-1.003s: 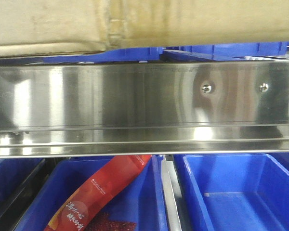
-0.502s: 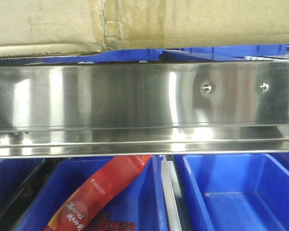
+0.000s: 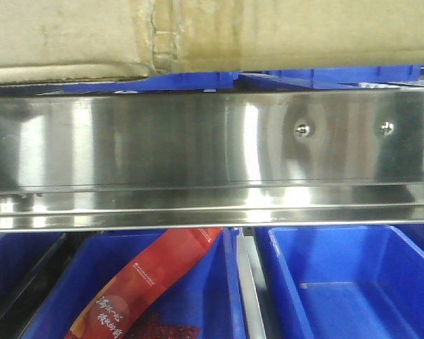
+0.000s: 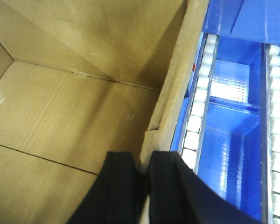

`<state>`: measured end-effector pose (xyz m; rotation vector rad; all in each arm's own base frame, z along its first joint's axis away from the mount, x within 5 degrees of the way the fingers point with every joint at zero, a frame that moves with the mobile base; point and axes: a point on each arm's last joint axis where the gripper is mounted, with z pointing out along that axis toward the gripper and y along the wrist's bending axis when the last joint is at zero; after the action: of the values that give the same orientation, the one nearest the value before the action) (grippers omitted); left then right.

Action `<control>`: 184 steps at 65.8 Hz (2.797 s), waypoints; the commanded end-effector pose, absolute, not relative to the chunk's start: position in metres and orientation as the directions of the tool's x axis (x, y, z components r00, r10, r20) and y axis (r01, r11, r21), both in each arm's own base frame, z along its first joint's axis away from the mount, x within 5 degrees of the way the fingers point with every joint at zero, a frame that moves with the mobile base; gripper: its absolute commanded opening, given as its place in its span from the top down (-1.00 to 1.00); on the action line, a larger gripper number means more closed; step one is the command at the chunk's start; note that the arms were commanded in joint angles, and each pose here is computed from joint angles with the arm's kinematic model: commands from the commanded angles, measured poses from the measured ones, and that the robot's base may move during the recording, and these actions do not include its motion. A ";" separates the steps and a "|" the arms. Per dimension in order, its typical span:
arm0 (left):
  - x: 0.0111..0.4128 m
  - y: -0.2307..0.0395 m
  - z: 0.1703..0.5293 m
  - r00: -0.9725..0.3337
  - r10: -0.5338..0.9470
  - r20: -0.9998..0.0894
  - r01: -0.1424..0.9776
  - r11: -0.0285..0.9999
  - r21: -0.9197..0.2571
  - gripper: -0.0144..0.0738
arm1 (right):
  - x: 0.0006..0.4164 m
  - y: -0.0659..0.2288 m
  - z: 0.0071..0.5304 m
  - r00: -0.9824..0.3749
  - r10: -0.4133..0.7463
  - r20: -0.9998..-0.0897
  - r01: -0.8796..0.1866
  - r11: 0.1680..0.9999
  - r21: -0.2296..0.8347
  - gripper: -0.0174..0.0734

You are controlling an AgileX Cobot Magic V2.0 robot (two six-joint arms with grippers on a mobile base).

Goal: Grab carton from right shelf to conveyor
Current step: 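Pull the held carton back off the shelf with both grippers, then hold the carton with both grippers while driving toward the red conveyor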

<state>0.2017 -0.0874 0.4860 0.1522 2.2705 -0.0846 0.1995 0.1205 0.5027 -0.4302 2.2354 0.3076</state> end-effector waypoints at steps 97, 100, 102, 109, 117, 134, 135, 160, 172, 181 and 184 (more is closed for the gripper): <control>0.198 -0.089 0.492 -0.600 0.080 -0.796 0.166 0.986 -0.026 0.70 | 0.199 0.121 0.508 -0.562 -0.200 -0.803 -0.421 0.904 0.069 0.77; 0.198 -0.089 0.492 -0.600 0.080 -0.796 0.166 0.986 -0.026 0.70 | 0.199 0.121 0.508 -0.562 -0.200 -0.803 -0.421 0.904 0.069 0.77; 0.198 -0.089 0.492 -0.600 0.080 -0.796 0.166 0.986 -0.026 0.70 | 0.199 0.121 0.508 -0.562 -0.200 -0.803 -0.421 0.904 0.069 0.77; 0.198 -0.089 0.492 -0.600 0.080 -0.796 0.166 0.986 -0.026 0.70 | 0.199 0.121 0.508 -0.562 -0.200 -0.803 -0.421 0.904 0.069 0.77; 0.198 -0.089 0.492 -0.600 0.080 -0.796 0.166 0.986 -0.026 0.70 | 0.199 0.121 0.508 -0.562 -0.200 -0.803 -0.421 0.904 0.069 0.77; 0.198 -0.089 0.492 -0.600 0.080 -0.796 0.166 0.986 -0.026 0.70 | 0.199 0.121 0.508 -0.562 -0.200 -0.803 -0.421 0.904 0.069 0.77; 0.198 -0.089 0.492 -0.600 0.080 -0.796 0.166 0.986 -0.026 0.70 | 0.199 0.121 0.508 -0.562 -0.200 -0.803 -0.421 0.904 0.069 0.77; 0.198 -0.089 0.492 -0.600 0.080 -0.796 0.166 0.986 -0.026 0.70 | 0.199 0.121 0.508 -0.562 -0.200 -0.803 -0.421 0.904 0.069 0.77; 0.198 -0.089 0.492 -0.600 0.080 -0.796 0.166 0.986 -0.026 0.70 | 0.199 0.121 0.508 -0.562 -0.200 -0.803 -0.421 0.904 0.069 0.77; 0.198 -0.089 0.492 -0.600 0.080 -0.796 0.166 0.986 -0.026 0.70 | 0.199 0.121 0.508 -0.562 -0.200 -0.803 -0.421 0.904 0.069 0.77; 0.198 -0.089 0.492 -0.600 0.080 -0.796 0.166 0.986 -0.026 0.70 | 0.199 0.121 0.508 -0.562 -0.200 -0.803 -0.421 0.904 0.069 0.77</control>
<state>0.2005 -0.0861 0.4871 0.1501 2.2645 -0.0800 0.2004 0.1216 0.5022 -0.4315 2.2353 0.3127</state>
